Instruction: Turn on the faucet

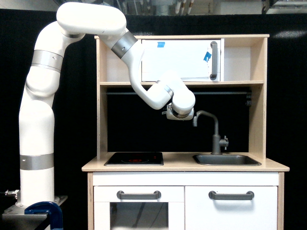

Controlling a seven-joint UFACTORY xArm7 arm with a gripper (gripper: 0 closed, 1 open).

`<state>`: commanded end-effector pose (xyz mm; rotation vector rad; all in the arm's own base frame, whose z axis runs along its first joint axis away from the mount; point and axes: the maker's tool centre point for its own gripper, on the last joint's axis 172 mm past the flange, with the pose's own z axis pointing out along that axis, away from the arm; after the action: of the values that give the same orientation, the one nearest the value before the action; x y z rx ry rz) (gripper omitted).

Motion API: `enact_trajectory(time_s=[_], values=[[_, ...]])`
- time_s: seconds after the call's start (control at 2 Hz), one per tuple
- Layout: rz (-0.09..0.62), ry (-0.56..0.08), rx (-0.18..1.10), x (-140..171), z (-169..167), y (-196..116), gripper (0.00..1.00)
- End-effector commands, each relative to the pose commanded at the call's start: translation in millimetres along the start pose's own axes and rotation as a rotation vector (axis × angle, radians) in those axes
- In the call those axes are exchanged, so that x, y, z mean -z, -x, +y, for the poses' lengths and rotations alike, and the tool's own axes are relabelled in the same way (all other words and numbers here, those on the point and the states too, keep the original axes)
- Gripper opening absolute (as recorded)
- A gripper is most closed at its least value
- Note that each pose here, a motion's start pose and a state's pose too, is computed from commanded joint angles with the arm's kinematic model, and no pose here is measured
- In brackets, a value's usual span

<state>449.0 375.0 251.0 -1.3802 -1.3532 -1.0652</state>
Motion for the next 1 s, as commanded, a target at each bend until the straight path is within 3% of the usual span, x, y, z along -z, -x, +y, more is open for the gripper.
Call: enact_trajectory(time_s=[1.0], values=[[0.000, 0.000, 0.000, -26, 12, 3, 1.00]])
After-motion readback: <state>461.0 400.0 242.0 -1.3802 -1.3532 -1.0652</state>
